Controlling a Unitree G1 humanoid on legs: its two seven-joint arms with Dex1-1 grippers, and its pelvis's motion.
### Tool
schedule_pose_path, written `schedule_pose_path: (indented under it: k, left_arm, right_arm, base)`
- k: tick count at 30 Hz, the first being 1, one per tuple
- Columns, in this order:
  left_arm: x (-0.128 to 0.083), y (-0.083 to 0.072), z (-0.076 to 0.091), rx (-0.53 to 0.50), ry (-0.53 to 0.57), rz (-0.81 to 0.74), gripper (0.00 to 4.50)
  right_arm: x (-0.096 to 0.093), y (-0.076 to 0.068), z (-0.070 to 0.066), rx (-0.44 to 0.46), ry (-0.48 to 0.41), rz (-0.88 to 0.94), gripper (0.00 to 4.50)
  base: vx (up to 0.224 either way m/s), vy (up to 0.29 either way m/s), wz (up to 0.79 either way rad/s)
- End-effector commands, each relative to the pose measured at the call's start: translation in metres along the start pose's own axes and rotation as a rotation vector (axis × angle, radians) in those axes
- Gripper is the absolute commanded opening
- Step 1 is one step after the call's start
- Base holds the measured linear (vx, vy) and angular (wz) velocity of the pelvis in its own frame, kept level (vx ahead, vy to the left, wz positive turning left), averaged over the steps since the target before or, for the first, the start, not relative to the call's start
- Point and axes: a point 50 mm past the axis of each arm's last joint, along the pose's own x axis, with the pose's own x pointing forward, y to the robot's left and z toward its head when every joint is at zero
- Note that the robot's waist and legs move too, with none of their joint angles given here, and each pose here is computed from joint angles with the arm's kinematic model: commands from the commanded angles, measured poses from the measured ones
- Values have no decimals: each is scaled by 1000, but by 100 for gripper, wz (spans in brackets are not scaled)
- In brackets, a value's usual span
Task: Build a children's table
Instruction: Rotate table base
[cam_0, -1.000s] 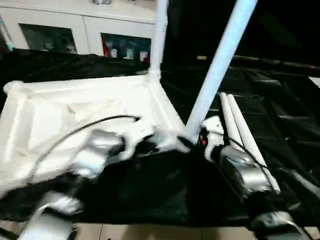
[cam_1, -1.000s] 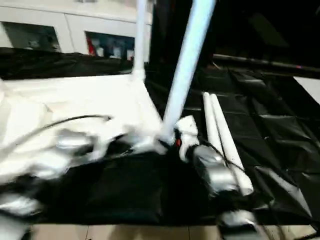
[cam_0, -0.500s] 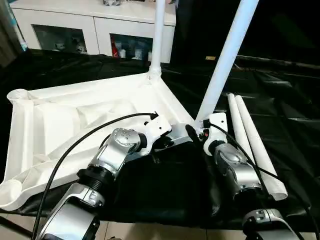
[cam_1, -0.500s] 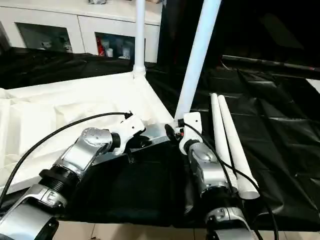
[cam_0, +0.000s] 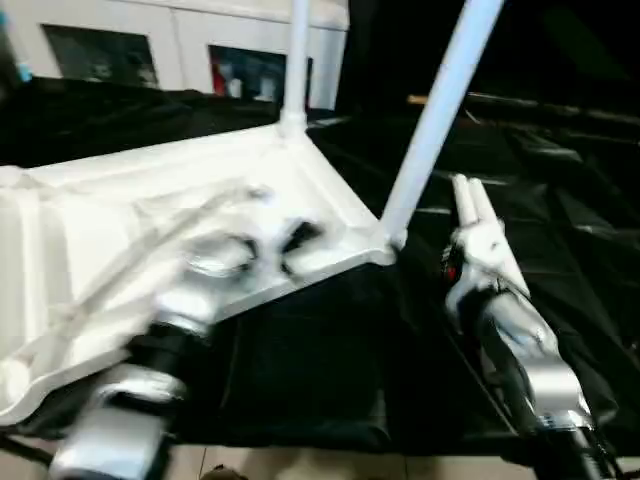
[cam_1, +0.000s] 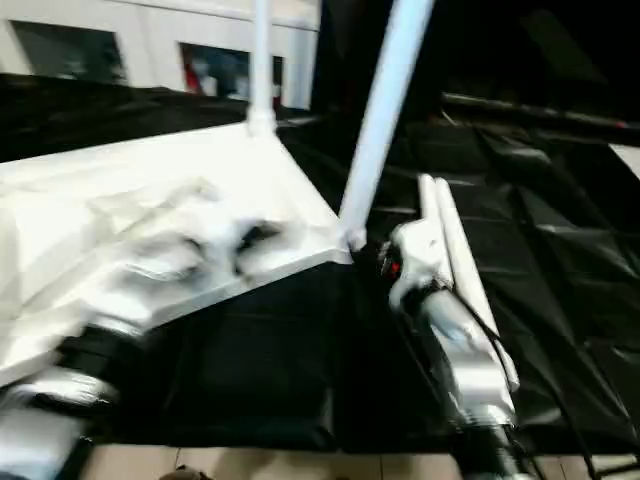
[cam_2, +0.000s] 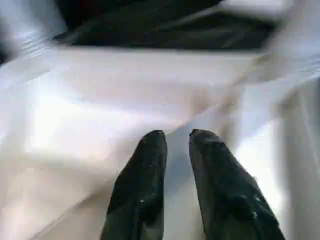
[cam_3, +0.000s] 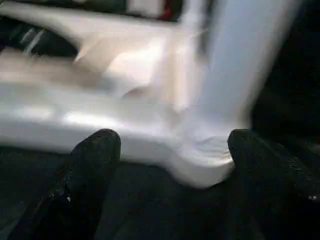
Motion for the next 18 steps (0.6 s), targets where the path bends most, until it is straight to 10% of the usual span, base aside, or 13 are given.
schedule_pose_path:
  k: [1, 8, 18]
  left_arm:
    - [-8, 20, -1, 1, 47, 126, 140]
    - [-53, 82, -25, 186, 307, 471, 186]
    - [-80, 106, -47, 350, 506, 578, 194]
  right_arm:
    - [1, 6, -4, -24, 43, 46, 384]
    - [26, 17, -21, -47, 175, 13, 384]
    - [42, 30, -24, -47, 207, 14, 384]
  base:
    - [0, 0, 0]
    - [0, 0, 0]
    - [0, 0, 0]
